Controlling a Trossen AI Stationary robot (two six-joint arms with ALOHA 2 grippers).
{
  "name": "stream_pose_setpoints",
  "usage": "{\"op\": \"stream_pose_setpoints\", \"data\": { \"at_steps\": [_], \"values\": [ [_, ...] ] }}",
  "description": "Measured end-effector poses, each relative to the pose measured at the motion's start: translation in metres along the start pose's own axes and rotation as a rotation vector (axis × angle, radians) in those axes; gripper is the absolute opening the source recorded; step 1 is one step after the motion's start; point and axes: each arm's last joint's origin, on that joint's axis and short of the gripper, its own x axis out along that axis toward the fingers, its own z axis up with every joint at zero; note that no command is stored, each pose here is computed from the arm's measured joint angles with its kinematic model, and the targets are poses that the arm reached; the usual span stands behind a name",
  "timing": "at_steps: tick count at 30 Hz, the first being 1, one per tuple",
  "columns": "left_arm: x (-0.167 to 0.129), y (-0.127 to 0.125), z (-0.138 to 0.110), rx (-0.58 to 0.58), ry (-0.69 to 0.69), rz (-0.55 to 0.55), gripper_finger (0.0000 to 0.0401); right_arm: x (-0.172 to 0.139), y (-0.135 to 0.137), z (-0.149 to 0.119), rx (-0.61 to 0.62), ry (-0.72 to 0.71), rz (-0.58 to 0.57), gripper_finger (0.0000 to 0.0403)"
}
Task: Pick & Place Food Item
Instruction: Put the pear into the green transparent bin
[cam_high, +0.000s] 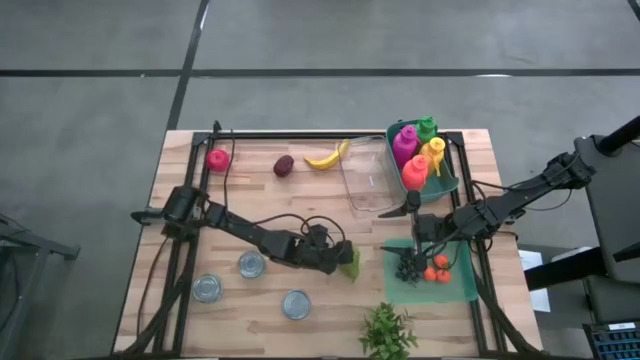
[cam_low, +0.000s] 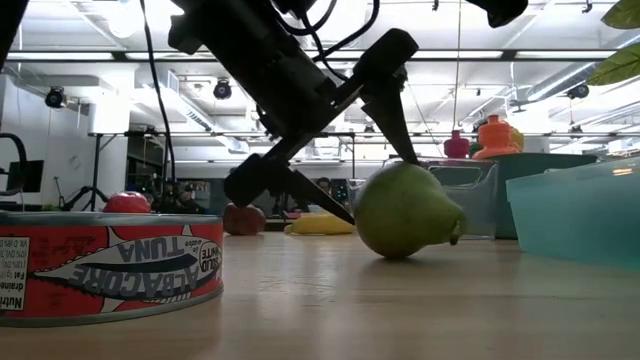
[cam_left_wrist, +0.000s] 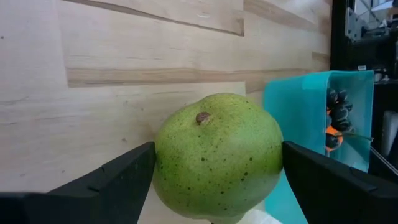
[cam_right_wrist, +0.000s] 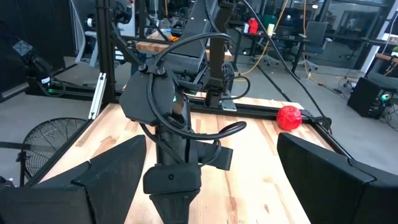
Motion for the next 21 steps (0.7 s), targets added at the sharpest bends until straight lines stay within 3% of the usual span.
{"op": "stream_pose_setpoints", "data": {
  "at_steps": [12, 21],
  "values": [
    [-0.011, -0.006, 0.003, 0.053, 0.014, -0.013, 0.0343, 0.0, 0.0, 0.0, 0.0, 0.0, 0.0, 0.0359],
    [-0.037, -0.024, 0.01, 0.087, 0.009, -0.096, 0.0343, 0.0, 0.0, 0.0, 0.0, 0.0, 0.0, 0.0359]
  ]
}}
